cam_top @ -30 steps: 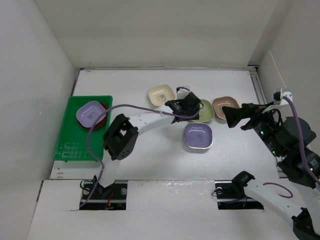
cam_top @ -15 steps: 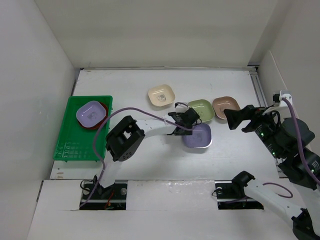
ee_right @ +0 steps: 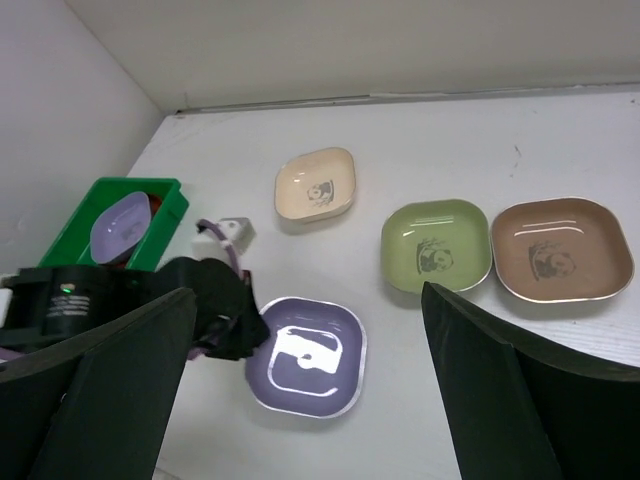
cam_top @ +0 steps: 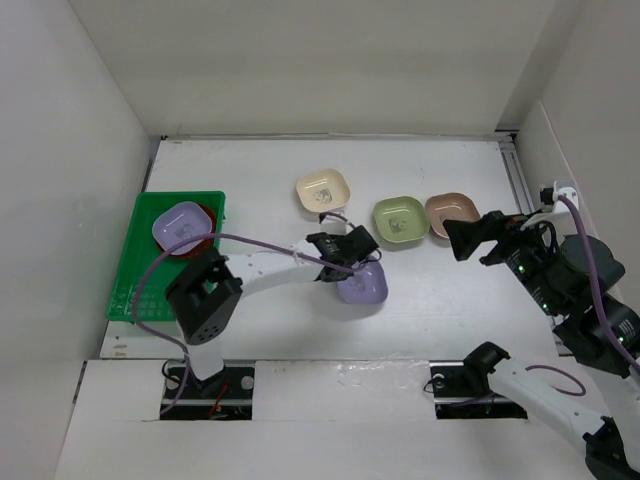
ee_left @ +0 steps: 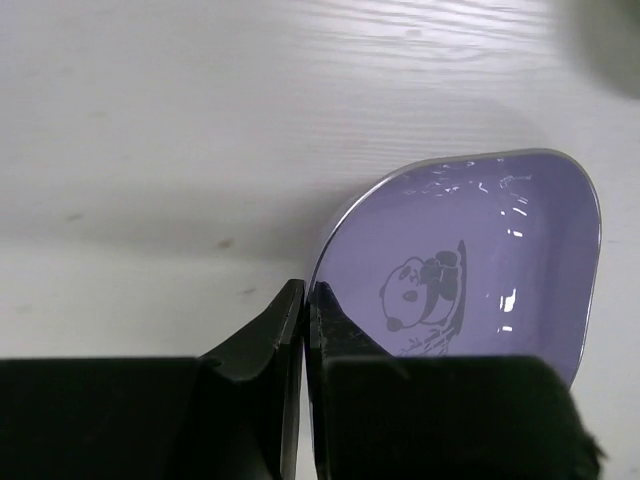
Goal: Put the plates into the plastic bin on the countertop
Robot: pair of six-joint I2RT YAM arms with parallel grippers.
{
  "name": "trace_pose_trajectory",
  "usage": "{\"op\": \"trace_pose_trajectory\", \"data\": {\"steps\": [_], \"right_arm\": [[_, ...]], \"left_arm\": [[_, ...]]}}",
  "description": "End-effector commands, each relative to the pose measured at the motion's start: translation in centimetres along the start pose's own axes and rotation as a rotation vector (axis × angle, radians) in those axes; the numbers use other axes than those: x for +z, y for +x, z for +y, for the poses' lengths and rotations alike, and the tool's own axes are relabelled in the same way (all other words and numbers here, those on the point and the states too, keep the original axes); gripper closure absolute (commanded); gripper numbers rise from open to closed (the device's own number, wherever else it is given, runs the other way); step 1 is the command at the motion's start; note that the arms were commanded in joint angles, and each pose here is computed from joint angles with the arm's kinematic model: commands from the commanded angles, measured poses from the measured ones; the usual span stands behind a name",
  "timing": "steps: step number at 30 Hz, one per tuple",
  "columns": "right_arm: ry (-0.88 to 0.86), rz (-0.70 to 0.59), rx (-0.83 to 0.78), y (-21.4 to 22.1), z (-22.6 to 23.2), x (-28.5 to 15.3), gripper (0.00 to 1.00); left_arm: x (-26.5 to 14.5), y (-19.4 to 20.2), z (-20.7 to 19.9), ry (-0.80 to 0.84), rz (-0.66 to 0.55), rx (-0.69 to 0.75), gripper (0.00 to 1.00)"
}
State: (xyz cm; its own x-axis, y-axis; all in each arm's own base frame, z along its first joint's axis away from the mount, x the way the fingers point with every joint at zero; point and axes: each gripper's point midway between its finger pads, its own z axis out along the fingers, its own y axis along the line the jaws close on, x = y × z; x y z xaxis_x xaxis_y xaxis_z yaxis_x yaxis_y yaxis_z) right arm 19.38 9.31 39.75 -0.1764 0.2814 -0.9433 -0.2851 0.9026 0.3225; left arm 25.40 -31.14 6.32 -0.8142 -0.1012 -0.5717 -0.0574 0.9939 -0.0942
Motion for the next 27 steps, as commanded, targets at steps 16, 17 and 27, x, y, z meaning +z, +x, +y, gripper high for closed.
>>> {"op": "trace_pose_trajectory", "data": {"steps": [16,17,27], "right_arm": [[-0.220,0.106,-0.031,4.2,4.5,5.3,0.00],[-0.241,0.102,-0.030,4.1,4.9,5.2,0.00],[-0.288,0.133,-0.069,5.1,5.5,5.6,0.00]], "left_arm": [[-6.0,-19.6,37.6,-0.376,-0.315,-0.816,1.00],[-5.5,-19.6,38.5,-0.392,-0.313,-0.819,1.00],[-2.5,-18.6,43.9,-0.457,-0.232,-0.892,1.00]]}}
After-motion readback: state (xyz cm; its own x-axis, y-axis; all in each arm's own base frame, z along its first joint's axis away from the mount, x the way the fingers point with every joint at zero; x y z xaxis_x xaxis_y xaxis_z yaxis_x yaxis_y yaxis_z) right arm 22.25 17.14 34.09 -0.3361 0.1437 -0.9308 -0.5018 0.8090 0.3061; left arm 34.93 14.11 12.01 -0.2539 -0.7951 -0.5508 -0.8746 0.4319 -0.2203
